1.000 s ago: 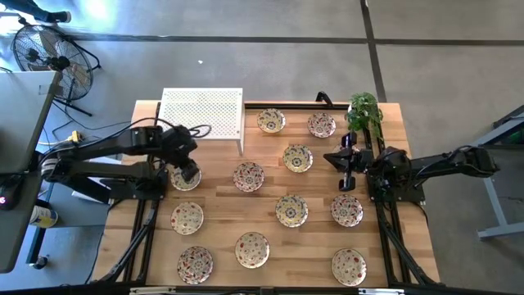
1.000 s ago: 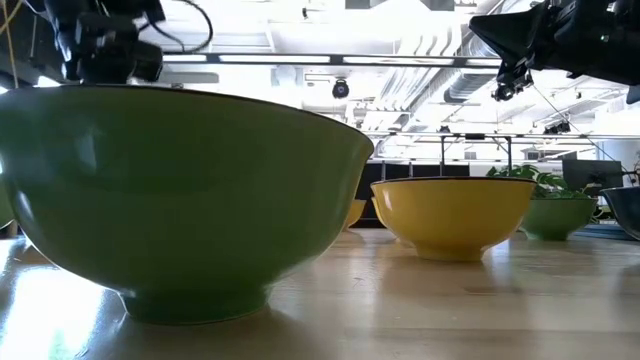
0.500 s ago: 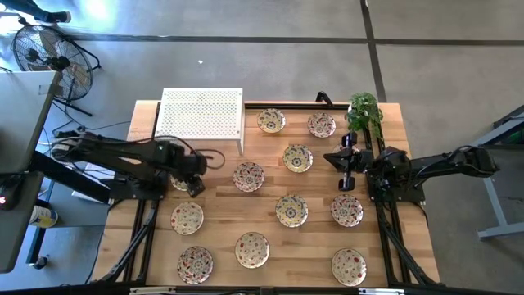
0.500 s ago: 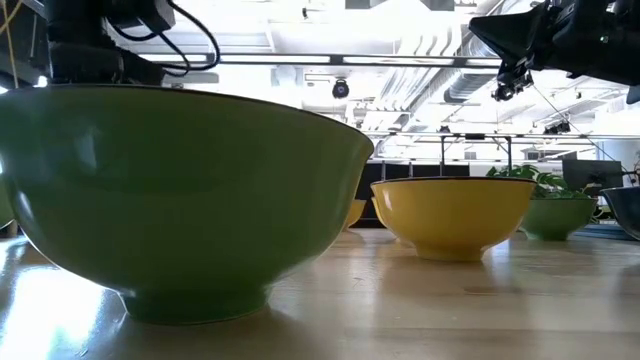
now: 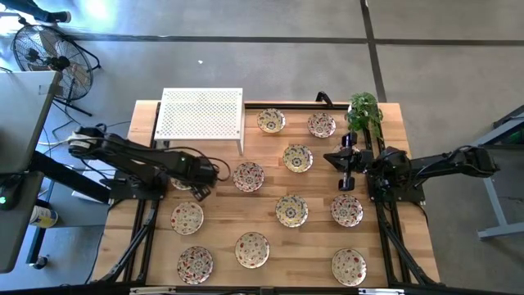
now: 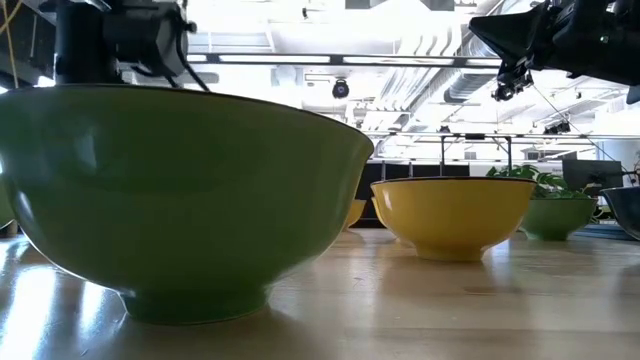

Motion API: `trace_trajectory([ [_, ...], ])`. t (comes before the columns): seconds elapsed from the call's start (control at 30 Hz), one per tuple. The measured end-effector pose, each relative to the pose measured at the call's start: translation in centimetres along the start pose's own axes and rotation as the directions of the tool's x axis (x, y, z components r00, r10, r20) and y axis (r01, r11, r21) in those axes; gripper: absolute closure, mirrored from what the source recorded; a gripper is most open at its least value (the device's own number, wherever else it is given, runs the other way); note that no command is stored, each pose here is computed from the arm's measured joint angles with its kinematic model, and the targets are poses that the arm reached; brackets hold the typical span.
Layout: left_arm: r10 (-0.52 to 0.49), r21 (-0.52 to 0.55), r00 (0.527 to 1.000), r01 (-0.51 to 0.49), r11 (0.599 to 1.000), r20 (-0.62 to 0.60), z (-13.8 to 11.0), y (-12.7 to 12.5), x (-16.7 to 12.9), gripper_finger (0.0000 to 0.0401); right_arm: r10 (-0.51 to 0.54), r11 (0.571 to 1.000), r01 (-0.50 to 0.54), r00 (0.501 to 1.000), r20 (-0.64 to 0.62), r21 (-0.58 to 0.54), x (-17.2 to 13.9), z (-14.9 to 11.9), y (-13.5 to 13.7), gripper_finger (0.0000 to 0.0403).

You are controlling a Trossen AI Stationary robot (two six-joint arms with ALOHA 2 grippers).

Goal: Pick & Place Mini bowls
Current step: Put the yellow patterned bowl on the shelf

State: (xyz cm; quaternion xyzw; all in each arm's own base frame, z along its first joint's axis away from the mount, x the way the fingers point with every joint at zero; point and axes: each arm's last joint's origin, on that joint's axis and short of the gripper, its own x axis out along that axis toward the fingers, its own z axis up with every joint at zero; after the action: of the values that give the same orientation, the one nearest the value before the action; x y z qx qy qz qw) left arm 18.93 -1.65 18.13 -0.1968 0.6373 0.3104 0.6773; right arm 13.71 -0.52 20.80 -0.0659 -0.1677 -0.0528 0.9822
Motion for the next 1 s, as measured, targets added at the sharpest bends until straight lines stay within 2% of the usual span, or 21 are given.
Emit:
trace_trajectory([
  [0.1,0.028,-0.007,0.999,-0.028,1.000,-0.025,0.2,-0.4,0.7,0.0201,0.000,1.000,0.000,1.000,0.000,0.000,0.0,0.0,0.0,0.0402],
  [0.17,0.041,-0.005,0.998,-0.042,0.999,-0.037,0.2,-0.5,1.1,0.0227,0.000,1.000,0.000,1.000,0.001,0.000,0.0,0.0,0.0,0.0402],
  [0.43,0.030,0.066,0.997,-0.025,0.997,-0.077,0.2,-0.7,1.2,0.0383,-0.004,1.000,0.004,1.000,0.000,0.000,0.0,0.0,0.0,0.0402],
  [0.57,-0.024,0.112,0.997,0.032,0.993,-0.069,0.5,-1.3,-0.3,0.0378,-0.004,1.000,0.004,1.000,0.000,0.000,0.0,0.0,0.0,0.0402],
  [0.67,-0.058,0.205,0.998,0.062,0.977,-0.028,1.0,-2.2,-2.1,0.0382,-0.003,1.000,0.003,1.000,0.000,0.000,0.0,0.0,0.0,0.0402],
  [0.77,-0.103,0.316,0.993,0.079,0.945,0.061,1.5,-3.3,-4.8,0.0393,-0.005,1.000,0.005,1.000,0.000,0.000,0.0,0.0,0.0,0.0402],
  [0.87,-0.147,0.417,0.981,0.081,0.905,0.129,1.5,-4.3,-7.6,0.0388,-0.006,1.000,0.006,1.000,0.000,0.003,0.0,0.0,0.0,0.0402],
  [1.0,-0.248,0.499,0.947,0.118,0.859,0.203,2.0,-5.2,-11.2,0.0387,-0.006,1.000,0.006,1.000,-0.005,0.000,0.0,0.0,0.0,0.0402],
])
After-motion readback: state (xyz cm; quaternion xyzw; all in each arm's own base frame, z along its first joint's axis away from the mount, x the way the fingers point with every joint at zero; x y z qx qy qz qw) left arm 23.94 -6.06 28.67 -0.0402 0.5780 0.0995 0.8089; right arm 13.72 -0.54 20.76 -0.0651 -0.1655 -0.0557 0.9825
